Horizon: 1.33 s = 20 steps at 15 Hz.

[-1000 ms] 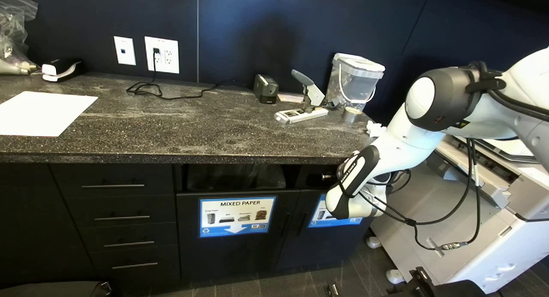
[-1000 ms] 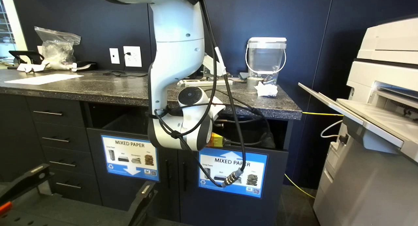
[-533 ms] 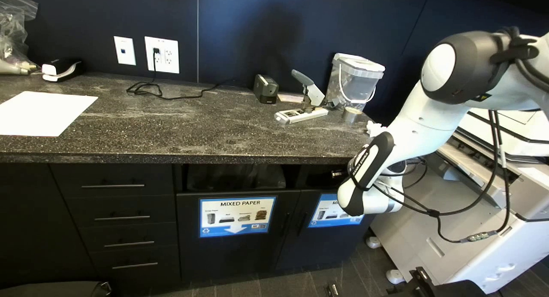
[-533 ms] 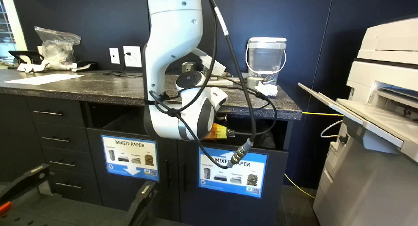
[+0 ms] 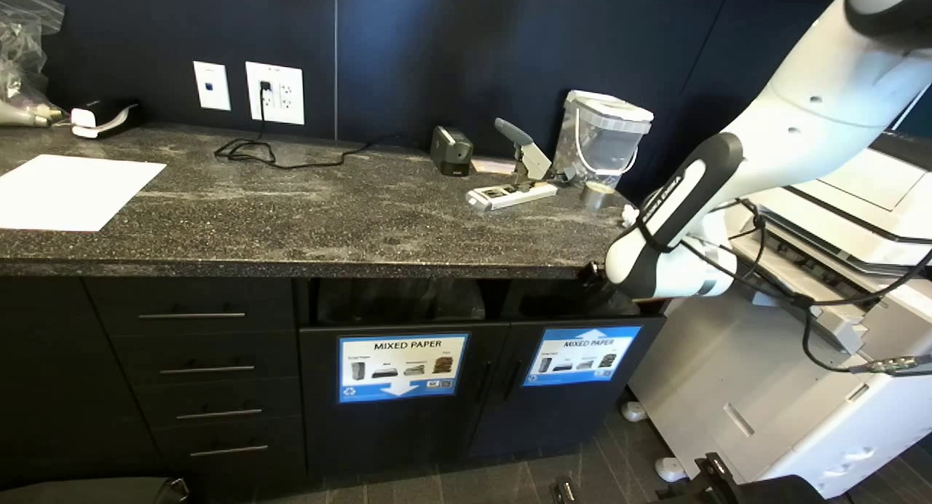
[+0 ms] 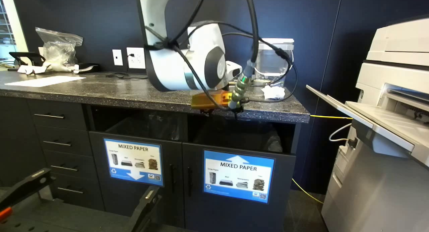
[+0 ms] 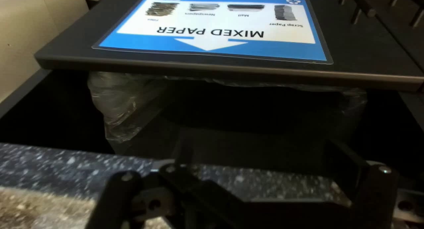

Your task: Place the crumpled paper in the bin on the right

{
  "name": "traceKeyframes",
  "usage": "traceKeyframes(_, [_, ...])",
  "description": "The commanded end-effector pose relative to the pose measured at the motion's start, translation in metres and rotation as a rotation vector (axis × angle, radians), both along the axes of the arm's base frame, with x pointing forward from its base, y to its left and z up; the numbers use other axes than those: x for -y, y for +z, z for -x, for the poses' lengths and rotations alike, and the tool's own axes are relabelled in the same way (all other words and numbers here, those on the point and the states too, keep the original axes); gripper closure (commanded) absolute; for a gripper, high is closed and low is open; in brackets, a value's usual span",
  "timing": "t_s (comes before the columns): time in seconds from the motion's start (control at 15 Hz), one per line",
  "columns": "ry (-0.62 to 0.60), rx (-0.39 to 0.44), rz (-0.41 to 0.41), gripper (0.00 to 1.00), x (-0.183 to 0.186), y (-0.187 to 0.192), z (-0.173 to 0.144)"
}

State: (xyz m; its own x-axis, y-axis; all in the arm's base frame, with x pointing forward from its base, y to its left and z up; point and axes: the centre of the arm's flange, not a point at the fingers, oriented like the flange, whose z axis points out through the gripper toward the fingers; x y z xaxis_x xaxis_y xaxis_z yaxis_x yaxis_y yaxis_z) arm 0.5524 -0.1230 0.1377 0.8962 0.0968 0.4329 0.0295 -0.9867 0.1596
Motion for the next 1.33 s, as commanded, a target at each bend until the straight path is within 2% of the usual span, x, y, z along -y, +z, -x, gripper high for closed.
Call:
traceKeyframes(0.0, [-0.015, -0.095, 0.006, 0.0, 0.014, 0.078, -0.005])
traceKeyframes(0.27, [-0.063, -0.15, 0.0, 0.0, 0.034, 0.131, -0.028])
traceKeyframes(0.47, [-0.151, -0.17, -0.018, 0.0, 0.053, 0.148, -0.051])
traceKeyframes(0.8, [-0.382, -0.15, -0.042, 0.0, 0.094, 0.149, -0.091])
traceKeyframes(1.0, [-0.509, -0.187, -0.066, 0.0, 0.116, 0.141, -0.112])
traceKeyframes(1.27, [-0.688, -0.193, -0.176, 0.0, 0.14, 0.141, -0.144])
